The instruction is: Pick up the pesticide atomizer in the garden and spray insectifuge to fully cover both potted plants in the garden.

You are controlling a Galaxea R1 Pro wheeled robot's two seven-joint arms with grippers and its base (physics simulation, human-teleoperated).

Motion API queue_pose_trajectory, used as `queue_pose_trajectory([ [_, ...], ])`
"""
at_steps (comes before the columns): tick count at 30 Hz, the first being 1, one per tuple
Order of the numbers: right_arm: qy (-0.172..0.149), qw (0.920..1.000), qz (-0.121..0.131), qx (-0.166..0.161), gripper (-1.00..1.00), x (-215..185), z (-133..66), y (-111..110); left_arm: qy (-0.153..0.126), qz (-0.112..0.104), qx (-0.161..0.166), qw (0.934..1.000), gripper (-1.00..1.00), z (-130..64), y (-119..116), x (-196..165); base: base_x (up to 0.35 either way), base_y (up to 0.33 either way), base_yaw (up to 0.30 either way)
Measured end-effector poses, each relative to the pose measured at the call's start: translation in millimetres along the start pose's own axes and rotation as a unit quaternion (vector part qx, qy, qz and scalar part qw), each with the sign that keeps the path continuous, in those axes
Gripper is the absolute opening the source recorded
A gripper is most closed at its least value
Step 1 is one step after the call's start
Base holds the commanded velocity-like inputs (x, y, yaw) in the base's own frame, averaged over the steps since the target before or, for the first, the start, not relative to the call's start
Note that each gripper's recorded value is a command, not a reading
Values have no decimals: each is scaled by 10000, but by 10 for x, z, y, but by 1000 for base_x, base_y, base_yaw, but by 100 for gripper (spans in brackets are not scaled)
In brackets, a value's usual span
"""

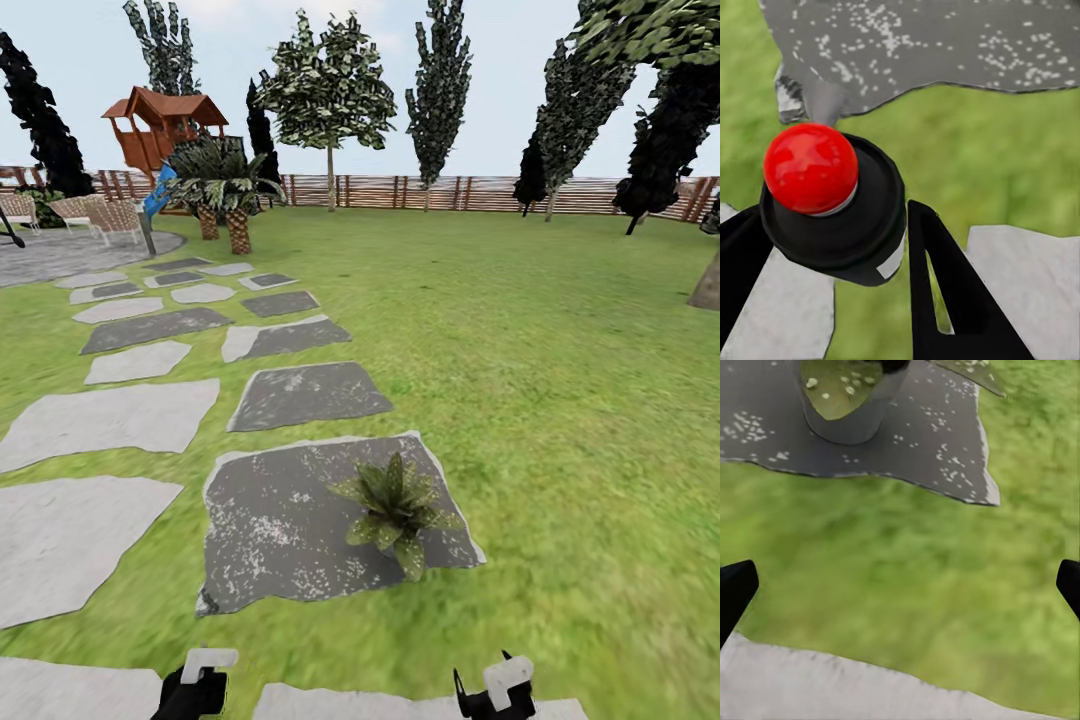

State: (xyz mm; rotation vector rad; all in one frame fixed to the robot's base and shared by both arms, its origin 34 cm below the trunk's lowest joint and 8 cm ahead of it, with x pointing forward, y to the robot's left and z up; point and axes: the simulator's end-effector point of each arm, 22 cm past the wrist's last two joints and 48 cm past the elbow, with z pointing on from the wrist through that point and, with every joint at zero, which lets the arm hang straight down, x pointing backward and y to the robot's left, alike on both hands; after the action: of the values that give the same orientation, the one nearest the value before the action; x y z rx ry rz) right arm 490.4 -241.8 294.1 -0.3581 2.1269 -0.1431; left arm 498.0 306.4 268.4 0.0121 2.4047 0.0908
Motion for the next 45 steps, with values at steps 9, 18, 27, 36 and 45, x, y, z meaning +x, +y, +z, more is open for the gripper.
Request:
queue_pose_trajectory([
  [9, -28, 9999, 120, -111, 100, -69, -3, 243, 22, -2, -2, 10000, -100, -18, 3, 50, 161, 277, 119],
  [18, -24, 9999, 125, -117, 100, -65, -8, 255, 31, -59, -53, 10000, -100, -24, 33, 69, 114, 295, 276],
  [27, -22, 9998, 126, -117, 100, -63, -9, 255, 24, -66, -178, 9998, -100, -26, 80, 67, 111, 296, 278],
  [36, -25, 9999, 127, -115, 100, -65, -10, 253, 23, -53, -173, 9998, -100, -26, 77, 66, 188, 273, 227],
  [45, -25, 9999, 130, -109, 100, -64, -10, 247, 23, -53, -168, 9998, -100, -26, 74, 65, 294, 185, 2],
])
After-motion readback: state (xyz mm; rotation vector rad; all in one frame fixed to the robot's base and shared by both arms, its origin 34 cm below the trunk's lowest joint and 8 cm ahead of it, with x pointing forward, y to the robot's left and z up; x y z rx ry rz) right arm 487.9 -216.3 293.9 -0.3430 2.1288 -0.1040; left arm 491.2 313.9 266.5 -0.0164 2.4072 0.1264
